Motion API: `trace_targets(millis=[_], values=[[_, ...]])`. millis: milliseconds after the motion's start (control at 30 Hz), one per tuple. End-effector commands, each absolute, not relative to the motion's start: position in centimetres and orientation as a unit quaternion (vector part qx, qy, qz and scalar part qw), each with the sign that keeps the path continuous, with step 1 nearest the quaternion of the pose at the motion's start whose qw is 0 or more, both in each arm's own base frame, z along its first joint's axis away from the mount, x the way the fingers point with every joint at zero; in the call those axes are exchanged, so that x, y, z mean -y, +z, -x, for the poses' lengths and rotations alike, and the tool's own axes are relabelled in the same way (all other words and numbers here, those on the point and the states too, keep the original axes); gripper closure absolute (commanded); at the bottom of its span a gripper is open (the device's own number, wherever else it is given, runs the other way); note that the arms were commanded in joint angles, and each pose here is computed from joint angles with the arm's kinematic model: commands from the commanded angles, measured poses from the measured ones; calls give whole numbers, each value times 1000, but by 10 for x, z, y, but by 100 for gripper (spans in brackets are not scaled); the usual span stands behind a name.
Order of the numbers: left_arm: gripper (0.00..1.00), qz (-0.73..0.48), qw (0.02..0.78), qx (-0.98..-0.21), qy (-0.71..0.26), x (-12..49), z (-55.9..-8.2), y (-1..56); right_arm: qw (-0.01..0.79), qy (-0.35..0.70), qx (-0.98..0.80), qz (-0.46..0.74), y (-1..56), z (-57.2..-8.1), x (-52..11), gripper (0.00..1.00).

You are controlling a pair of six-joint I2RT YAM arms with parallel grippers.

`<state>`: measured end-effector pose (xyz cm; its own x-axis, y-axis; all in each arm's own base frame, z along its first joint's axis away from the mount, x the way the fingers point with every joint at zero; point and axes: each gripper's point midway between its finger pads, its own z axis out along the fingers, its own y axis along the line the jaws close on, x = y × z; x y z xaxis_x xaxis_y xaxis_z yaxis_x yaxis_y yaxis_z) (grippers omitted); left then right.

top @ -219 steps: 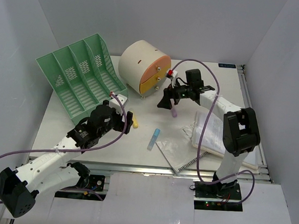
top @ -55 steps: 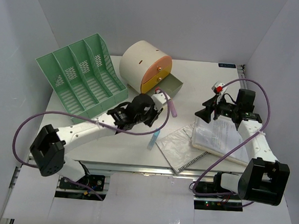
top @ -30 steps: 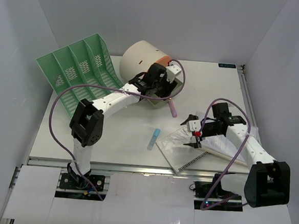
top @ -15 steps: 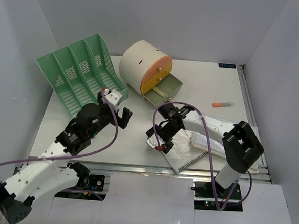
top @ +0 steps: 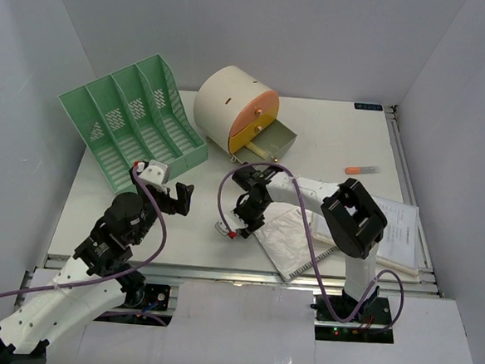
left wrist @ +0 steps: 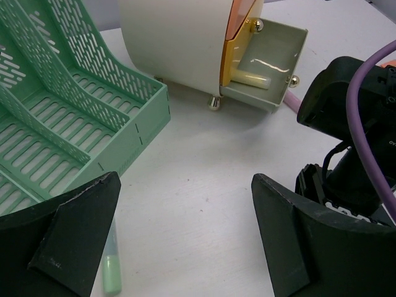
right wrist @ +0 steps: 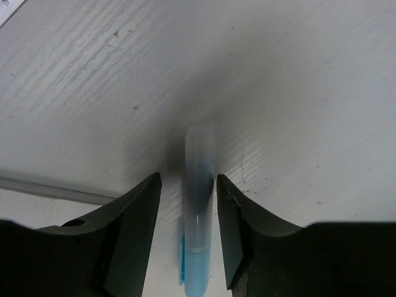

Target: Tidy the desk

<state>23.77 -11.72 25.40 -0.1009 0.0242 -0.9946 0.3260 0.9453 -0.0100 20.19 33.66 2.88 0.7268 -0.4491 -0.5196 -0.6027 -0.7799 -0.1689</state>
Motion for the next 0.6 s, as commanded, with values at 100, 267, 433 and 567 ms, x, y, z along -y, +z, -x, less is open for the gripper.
trace_targets(millis=[100,267,433,567], values=[[2,-103,661,-734,-114,114,-238,256,135,213,-282,926,28,-197,-328,50],[2,-100,662,-734,-111,112,-238,257,119,199,-299,926,19,-200,-325,58],[2,-98,660,-737,-109,112,-239,254,121,191,-320,920,14,-205,-328,78],[2,-99,658,-739,-108,112,-240,252,157,195,-328,911,38,-210,-339,89]])
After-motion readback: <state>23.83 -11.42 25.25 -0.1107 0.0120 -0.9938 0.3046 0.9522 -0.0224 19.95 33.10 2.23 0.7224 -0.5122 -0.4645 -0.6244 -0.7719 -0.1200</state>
